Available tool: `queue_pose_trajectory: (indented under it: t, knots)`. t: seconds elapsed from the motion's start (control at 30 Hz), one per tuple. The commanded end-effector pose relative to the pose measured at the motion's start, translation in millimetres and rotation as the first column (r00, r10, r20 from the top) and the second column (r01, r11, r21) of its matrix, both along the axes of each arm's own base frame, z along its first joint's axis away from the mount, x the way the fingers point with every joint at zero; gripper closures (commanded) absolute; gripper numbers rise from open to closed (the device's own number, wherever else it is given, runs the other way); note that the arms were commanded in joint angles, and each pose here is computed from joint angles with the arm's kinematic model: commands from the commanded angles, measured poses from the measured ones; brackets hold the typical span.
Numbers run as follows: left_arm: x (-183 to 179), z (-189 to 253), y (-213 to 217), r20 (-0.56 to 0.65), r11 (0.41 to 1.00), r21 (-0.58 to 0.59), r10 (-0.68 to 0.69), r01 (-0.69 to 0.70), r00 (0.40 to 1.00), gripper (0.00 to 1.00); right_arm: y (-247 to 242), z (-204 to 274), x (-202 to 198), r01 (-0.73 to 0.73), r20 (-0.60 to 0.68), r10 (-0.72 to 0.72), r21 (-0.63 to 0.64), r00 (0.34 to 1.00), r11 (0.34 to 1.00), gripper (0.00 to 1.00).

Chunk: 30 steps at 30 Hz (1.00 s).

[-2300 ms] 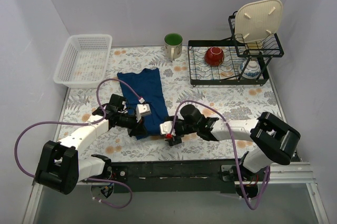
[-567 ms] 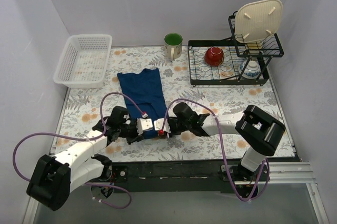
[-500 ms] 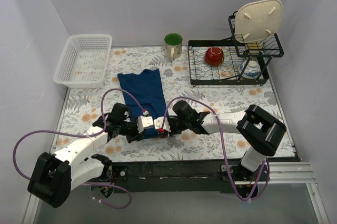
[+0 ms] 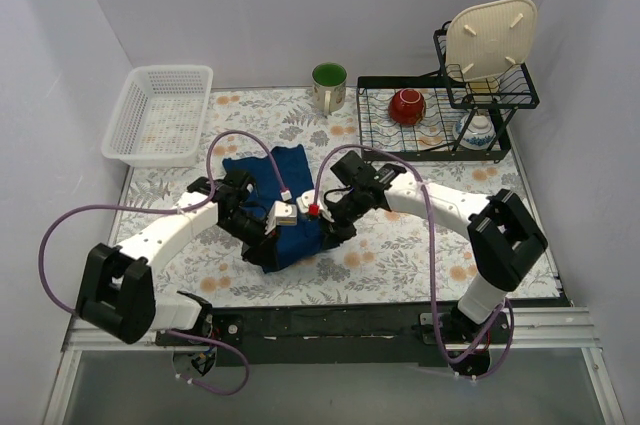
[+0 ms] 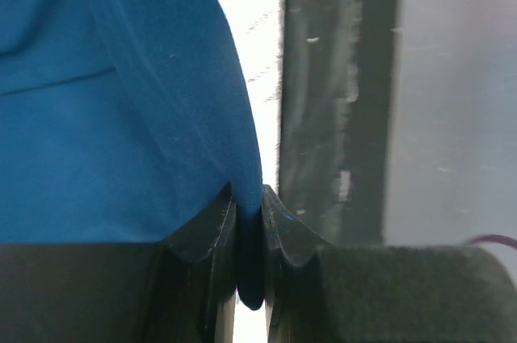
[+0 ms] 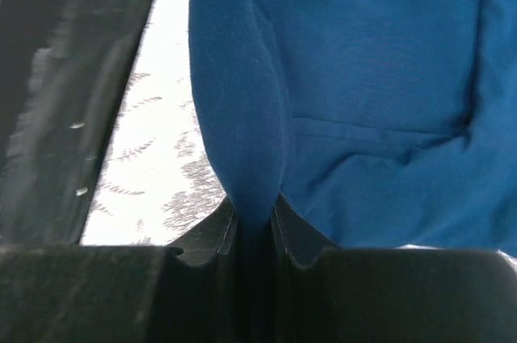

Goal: Roll the t-shirts
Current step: Roll the T-shirt to the center of the board.

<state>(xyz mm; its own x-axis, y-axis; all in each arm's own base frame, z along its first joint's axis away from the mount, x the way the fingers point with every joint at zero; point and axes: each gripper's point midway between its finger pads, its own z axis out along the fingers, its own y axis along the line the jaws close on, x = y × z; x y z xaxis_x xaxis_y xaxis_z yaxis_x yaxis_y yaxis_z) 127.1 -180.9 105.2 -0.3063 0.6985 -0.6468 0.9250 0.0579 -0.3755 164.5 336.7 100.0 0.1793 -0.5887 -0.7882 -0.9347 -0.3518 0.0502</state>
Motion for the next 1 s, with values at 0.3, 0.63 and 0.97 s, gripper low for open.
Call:
queue_pose_trajectory:
  t: [0.3, 0.63, 0.97]
  knots:
    - [-24, -34, 32, -0.380, 0.996, 0.084, 0.065, -0.036, 0.923, 1.00, -37, -14, -40, -0.278, -0.463, 0.200, -0.107, 0.863, 0.955, 0.86]
    - [-11, -63, 45, -0.451, 0.991, 0.121, 0.099, -0.049, 0.887, 1.00, -22, -52, -6, -0.250, -0.505, 0.141, -0.154, 0.851, 0.956, 0.86]
    - [27, -99, 63, -0.466, 0.978, 0.169, 0.188, -0.121, 0.865, 0.95, -13, -90, 18, -0.210, -0.567, 0.061, -0.201, 0.822, 0.957, 0.85]
